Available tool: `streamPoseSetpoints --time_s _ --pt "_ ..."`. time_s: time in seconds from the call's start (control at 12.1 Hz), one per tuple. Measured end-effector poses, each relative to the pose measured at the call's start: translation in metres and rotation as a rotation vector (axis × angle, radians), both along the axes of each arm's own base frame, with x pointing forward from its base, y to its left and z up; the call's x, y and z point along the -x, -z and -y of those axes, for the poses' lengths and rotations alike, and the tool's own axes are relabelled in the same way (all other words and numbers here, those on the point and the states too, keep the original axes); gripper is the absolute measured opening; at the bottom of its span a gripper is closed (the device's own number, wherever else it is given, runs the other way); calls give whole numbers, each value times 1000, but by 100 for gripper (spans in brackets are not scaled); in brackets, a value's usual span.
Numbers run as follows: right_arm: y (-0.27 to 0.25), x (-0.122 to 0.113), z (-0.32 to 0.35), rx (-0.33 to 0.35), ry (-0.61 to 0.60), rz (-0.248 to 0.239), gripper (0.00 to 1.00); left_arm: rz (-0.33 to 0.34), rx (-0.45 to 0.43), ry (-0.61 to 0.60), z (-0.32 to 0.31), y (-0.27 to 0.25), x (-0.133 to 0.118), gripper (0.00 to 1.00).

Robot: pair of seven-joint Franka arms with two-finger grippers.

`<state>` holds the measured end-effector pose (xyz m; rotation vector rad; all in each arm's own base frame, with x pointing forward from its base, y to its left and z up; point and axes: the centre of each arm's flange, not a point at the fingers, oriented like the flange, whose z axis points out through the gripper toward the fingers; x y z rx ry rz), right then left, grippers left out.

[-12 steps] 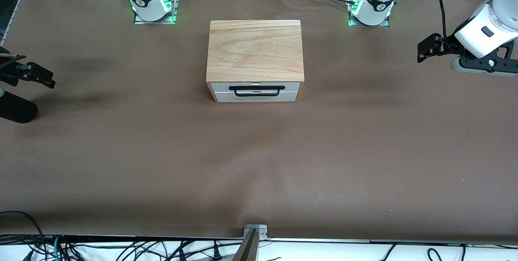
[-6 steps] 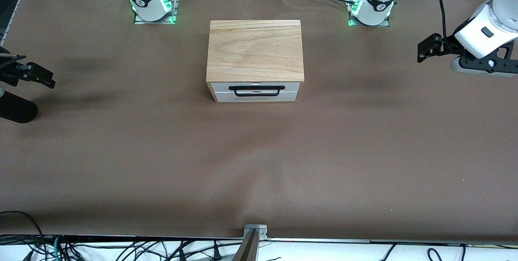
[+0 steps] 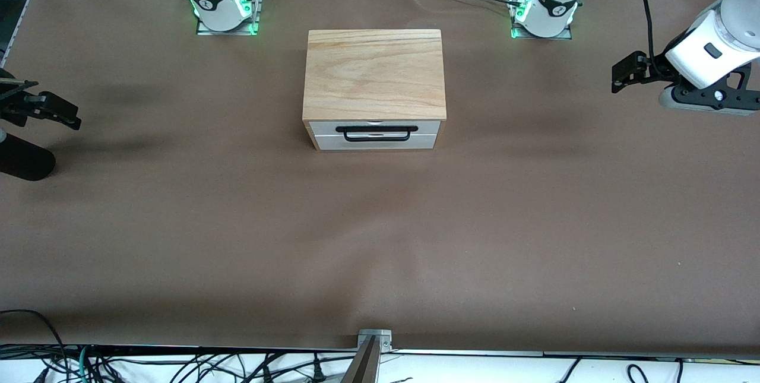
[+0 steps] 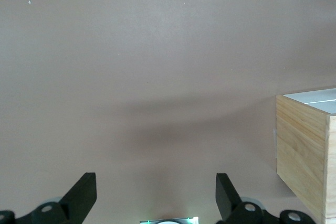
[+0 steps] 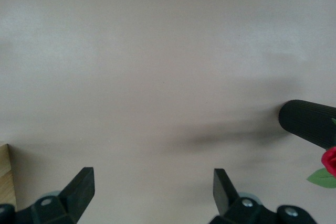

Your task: Pull top drawer with both arms simultaneously

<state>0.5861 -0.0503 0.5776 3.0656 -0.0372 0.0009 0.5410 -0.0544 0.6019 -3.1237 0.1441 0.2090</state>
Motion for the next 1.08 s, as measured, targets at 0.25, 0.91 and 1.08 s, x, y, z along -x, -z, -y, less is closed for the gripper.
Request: streamPoseSetpoints --time_s 0.25,0.91,1.08 --pt "0 0 0 -1 0 0 100 -10 -1 -2 -1 6 -3 100" --pt "0 0 0 -1 1 1 100 -24 -2 -4 -2 13 -6 100" --pt "0 0 0 -1 2 1 100 -31 -2 -4 -1 18 -8 100"
